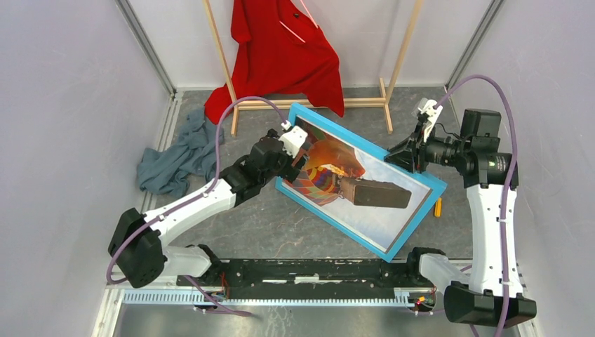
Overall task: Take the photo out of the frame
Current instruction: Turn over the photo frame at the center of the board.
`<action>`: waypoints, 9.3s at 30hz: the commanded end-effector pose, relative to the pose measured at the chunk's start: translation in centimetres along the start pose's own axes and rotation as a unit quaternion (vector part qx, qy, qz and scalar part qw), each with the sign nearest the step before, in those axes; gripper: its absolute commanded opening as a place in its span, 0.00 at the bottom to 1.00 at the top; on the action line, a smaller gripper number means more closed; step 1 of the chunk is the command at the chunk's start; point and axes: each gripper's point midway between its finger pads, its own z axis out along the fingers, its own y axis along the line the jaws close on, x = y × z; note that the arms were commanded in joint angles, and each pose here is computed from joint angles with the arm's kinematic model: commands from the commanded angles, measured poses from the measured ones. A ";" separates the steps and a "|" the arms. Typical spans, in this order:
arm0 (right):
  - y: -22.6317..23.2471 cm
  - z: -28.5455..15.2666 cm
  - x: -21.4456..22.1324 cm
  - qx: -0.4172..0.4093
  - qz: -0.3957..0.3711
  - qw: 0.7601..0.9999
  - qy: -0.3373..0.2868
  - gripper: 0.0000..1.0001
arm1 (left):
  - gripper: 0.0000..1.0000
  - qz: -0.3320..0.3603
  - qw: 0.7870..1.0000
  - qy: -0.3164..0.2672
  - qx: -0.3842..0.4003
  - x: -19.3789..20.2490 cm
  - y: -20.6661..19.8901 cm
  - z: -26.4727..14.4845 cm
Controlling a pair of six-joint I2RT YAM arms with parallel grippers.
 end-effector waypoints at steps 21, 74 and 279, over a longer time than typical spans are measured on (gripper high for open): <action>1.1 2.6 -1.6 -0.065 -0.019 0.998 -0.013 0.00 | 0.99 0.129 0.991 -0.021 0.028 5.9 -1.5 -0.8; 1.4 3.6 -3.2 -0.096 0.001 0.995 -0.023 0.00 | 0.98 0.325 0.945 -0.017 -0.033 12.0 -7.6 2.2; 3.7 9.9 12.4 -0.042 -0.095 0.994 -0.033 0.16 | 0.66 -0.571 0.769 0.035 0.285 -6.8 -2.2 3.6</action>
